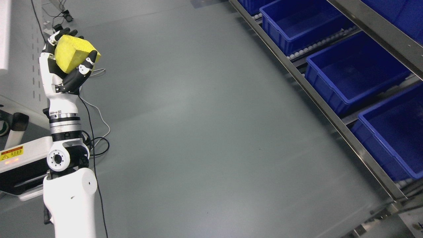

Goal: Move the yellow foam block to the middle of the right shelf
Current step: 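Hold the cube raised in the left hand while turning toward the shelving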

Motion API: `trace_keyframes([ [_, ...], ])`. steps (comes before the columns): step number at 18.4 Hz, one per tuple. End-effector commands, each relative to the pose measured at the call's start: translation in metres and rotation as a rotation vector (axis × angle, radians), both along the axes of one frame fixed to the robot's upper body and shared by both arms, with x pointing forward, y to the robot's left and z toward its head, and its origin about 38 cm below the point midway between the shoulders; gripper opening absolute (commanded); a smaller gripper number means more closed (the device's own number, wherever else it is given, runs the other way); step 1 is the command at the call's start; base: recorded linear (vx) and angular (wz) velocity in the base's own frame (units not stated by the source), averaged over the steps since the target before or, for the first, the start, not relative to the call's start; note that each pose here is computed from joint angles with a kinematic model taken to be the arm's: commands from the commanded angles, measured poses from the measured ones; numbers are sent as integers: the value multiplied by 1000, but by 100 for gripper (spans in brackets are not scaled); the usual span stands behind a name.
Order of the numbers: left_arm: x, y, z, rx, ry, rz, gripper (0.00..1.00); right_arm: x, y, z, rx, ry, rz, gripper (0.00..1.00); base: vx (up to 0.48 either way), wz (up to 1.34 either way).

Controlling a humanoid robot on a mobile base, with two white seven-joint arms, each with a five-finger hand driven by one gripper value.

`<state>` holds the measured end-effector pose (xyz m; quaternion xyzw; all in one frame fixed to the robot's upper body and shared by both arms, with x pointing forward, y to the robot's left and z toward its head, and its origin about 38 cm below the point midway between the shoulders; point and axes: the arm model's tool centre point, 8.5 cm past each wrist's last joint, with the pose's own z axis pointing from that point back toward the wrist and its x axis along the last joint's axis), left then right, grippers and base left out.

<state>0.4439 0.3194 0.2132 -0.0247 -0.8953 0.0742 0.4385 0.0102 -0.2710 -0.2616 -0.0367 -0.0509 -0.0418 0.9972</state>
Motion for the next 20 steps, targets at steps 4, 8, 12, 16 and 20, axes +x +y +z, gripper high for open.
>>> trace_keyframes([
  [4,-1,7,2,14,0,11,35,8,-12,1,-18,-20,2,100,273,344],
  [8,-1,8,2,13,-1,12,35,7,-12,1,-18,-18,2,100,347,13],
  [12,-1,7,1,14,1,11,35,7,-12,1,-18,-18,2,100,405,-193],
  [16,-1,6,2,14,0,9,35,8,-12,1,-18,-20,2,100,434,-172],
  [20,-1,7,2,13,1,12,35,7,-12,1,-18,-18,2,100,451,-182],
])
